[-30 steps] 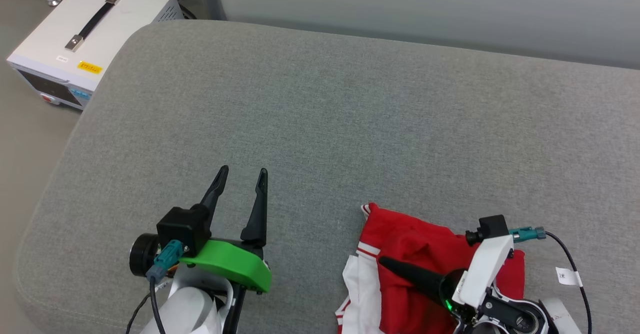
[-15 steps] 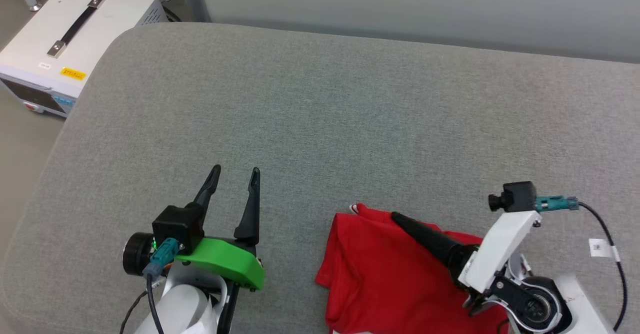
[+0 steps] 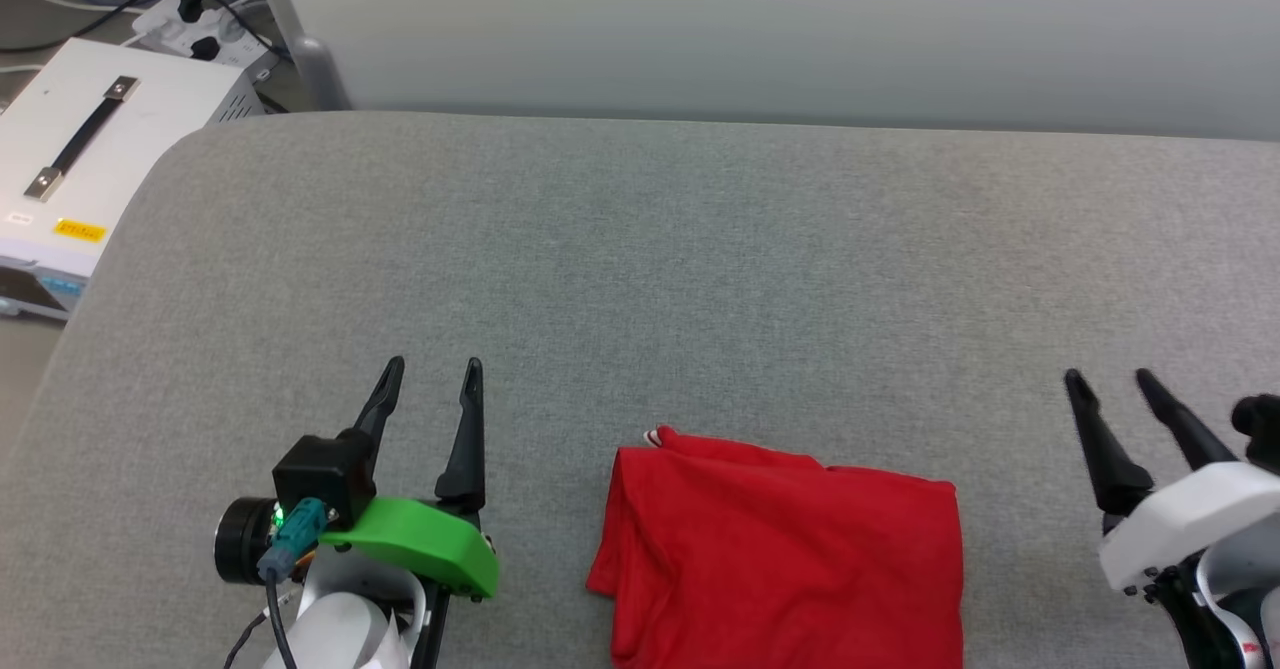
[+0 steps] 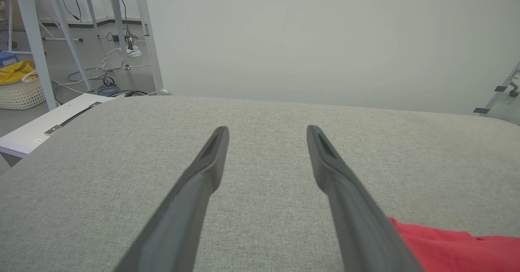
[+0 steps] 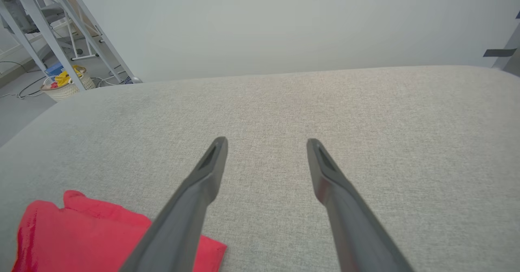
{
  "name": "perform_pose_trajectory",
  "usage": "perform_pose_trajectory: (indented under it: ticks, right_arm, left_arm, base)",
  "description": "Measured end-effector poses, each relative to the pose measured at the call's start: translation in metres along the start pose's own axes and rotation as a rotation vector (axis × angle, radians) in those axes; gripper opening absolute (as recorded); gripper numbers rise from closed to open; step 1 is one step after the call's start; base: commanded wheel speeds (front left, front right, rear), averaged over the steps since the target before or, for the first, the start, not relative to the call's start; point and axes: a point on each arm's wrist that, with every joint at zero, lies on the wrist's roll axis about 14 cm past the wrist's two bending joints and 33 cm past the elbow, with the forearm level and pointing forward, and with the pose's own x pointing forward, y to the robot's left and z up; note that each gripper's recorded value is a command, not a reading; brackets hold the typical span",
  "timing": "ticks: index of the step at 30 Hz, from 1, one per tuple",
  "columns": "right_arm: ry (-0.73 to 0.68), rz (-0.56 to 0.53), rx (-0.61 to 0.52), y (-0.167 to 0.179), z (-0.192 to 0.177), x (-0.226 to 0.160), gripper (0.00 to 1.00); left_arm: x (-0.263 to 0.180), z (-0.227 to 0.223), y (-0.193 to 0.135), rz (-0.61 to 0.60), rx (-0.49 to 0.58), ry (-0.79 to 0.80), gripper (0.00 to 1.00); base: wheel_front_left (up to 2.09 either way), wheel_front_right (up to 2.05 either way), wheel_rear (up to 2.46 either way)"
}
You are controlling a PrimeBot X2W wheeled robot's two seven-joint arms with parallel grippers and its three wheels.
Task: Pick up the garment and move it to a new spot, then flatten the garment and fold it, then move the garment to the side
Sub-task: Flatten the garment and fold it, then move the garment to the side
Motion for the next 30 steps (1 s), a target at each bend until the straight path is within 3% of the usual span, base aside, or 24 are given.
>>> perform_pose_trajectory:
  ticks: [8, 20, 30]
  right_arm:
    - [-0.214, -0.066, -0.129, -0.008, 0.035, -0.029, 1.0]
    - [-0.251, -0.084, -0.124, 0.006, 0.035, -0.072, 1.0]
    - [-0.242, -0.099, -0.128, 0.003, 0.039, -0.077, 1.0]
  left_arm:
    - [-0.01, -0.001, 0.0, 0.009, 0.005, 0.002, 1.0]
    - [-0.031, 0.003, -0.005, 0.007, 0.013, -0.007, 1.0]
    - [-0.032, 0.007, -0.006, 0.003, 0.016, -0.013, 1.0]
  base:
    - [0.0, 0.0, 0.0]
    - [0.0, 0.0, 0.0]
    - [0.0, 0.0, 0.0]
